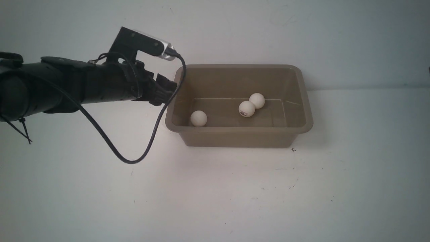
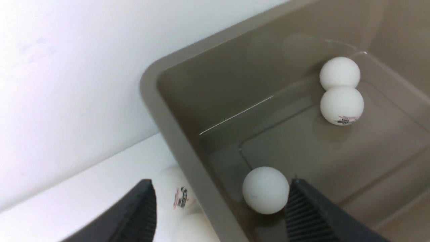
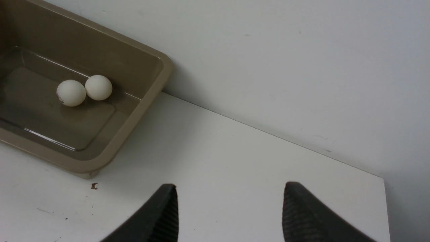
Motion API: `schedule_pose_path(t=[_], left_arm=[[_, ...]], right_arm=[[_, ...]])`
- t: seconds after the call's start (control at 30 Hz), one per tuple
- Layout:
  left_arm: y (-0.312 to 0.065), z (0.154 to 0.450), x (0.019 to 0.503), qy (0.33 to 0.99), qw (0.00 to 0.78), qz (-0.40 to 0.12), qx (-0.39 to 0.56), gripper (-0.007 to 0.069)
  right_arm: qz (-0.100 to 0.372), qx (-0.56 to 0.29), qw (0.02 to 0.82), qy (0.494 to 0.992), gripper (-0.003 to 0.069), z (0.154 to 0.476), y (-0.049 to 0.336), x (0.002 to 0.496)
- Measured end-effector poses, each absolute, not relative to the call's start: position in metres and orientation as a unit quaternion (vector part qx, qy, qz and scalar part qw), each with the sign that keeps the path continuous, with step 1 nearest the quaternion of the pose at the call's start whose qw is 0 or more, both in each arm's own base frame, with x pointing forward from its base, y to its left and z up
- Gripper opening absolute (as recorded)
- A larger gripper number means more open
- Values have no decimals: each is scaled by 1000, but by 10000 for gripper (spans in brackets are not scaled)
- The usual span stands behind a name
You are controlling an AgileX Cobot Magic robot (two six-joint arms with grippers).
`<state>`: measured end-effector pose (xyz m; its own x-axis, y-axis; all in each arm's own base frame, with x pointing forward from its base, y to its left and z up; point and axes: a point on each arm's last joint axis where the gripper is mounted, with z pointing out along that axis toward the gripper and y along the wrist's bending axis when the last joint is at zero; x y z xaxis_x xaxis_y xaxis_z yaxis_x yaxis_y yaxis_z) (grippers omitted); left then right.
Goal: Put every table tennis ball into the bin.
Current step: Use the left arm to clamp the table tennis ball closest to it
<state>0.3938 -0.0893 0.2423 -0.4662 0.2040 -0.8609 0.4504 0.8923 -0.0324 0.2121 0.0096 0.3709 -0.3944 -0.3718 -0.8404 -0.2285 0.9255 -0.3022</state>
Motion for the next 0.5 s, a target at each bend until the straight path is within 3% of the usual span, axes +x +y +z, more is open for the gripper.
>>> schedule_pose_path(t=[0.07, 0.2, 0.3, 0.4, 0.5], left_arm=[[-90, 249, 389, 851, 473, -149, 174, 457], [-101, 264, 372, 853, 432, -242, 163, 457], [-113, 267, 356, 850, 368, -329, 182, 457], [-120, 266, 343, 852, 306, -376, 199, 457], [-117, 260, 339, 872, 268, -358, 199, 457]], right_arm=[[-69, -180, 520, 832, 388, 371, 10, 212], [-69, -180, 520, 832, 388, 371, 10, 212], [-69, -180, 520, 832, 388, 371, 10, 212], [-69, -180, 521, 832, 388, 371, 10, 212], [-69, -180, 521, 832, 388, 371, 10, 212]])
